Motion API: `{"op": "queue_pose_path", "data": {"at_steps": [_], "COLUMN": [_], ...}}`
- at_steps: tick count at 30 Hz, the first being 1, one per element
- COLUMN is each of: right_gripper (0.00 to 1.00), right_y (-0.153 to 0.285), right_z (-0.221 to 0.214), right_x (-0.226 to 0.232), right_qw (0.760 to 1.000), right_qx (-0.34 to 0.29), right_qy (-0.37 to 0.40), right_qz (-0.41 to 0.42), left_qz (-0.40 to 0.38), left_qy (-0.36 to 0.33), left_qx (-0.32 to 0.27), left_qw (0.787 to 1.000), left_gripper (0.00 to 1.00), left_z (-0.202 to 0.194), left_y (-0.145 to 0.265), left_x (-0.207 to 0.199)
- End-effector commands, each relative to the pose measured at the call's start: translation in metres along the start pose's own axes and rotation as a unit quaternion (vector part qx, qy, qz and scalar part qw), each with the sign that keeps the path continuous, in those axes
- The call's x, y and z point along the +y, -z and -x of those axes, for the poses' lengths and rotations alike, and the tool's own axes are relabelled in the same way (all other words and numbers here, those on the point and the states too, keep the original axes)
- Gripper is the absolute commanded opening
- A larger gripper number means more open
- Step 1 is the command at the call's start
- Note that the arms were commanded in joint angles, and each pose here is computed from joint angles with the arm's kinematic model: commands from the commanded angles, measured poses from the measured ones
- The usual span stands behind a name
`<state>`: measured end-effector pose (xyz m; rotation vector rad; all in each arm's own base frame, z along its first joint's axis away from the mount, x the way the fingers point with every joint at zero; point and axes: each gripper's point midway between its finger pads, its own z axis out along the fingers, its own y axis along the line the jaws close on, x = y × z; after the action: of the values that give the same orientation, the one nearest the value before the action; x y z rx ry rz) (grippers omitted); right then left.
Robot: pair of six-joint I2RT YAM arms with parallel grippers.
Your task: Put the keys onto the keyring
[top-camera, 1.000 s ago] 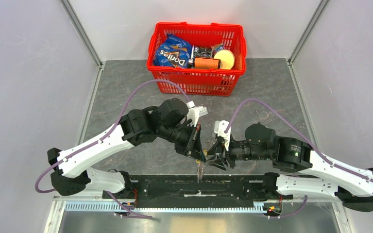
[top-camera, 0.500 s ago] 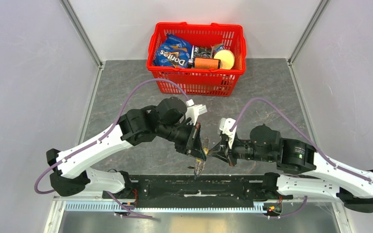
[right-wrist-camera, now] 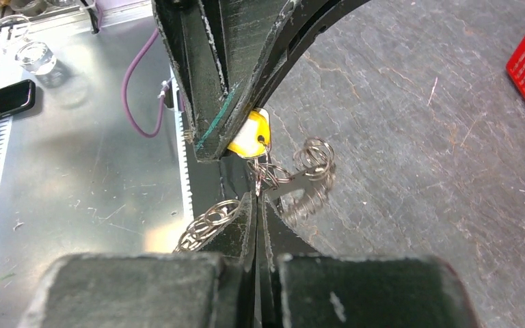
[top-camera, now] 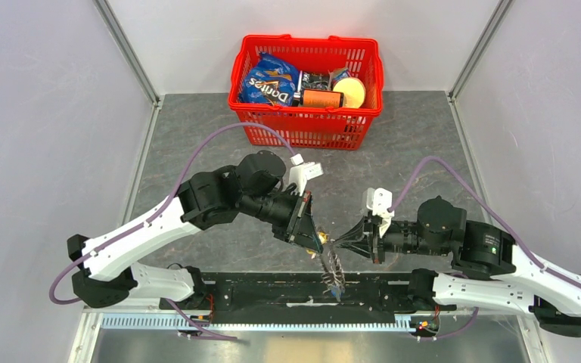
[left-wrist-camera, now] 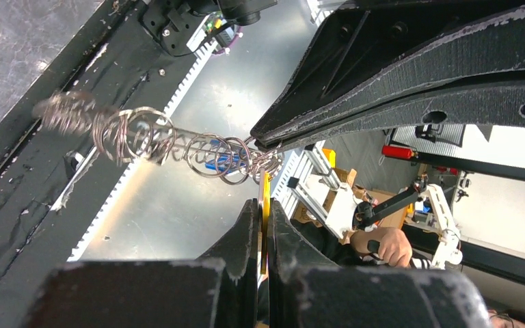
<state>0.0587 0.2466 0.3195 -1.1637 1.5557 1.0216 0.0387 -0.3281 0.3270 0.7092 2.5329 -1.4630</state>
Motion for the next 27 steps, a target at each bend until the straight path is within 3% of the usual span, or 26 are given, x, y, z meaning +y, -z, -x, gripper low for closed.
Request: {"op": "queue_pose_path", "data": {"at_steps": [1,5,15,27], "right_gripper": [0.00,0.00,0.00,0.00], "right_y": [0.015,0.019,0.034,0.038], "right_z": [-0.003,0.001,0.050,0.087], "right_x": [0.012,0.015,0.025,0.030], "right_qw": [0.999,0.999,0.991,0.973], "right_qx": [0.015,0.000,-0.125,-0.221], "right_qy": [0.009,0.008,0.009,-0.020], "right_qz": [0.029,0.037,0.054,0.067], "left_qz": [-0.056,-0.062,-0.116,-0.160], "left_qy": [-0.025,-0.028,-0.042,-0.072], "left_qx": [-0.031,-0.037,-0.043,-0.039], "left_qw": [0.998,0.997,0.991,0.984], "left_gripper": [0.02,0.02,0.02,0.02], "left_z": [0.004,0.004,0.000,-0.007], "left_y": [0.023,0.025,0.029,0.033], "left_x": [-0.030,-0.032,-0.045,-0.055]}}
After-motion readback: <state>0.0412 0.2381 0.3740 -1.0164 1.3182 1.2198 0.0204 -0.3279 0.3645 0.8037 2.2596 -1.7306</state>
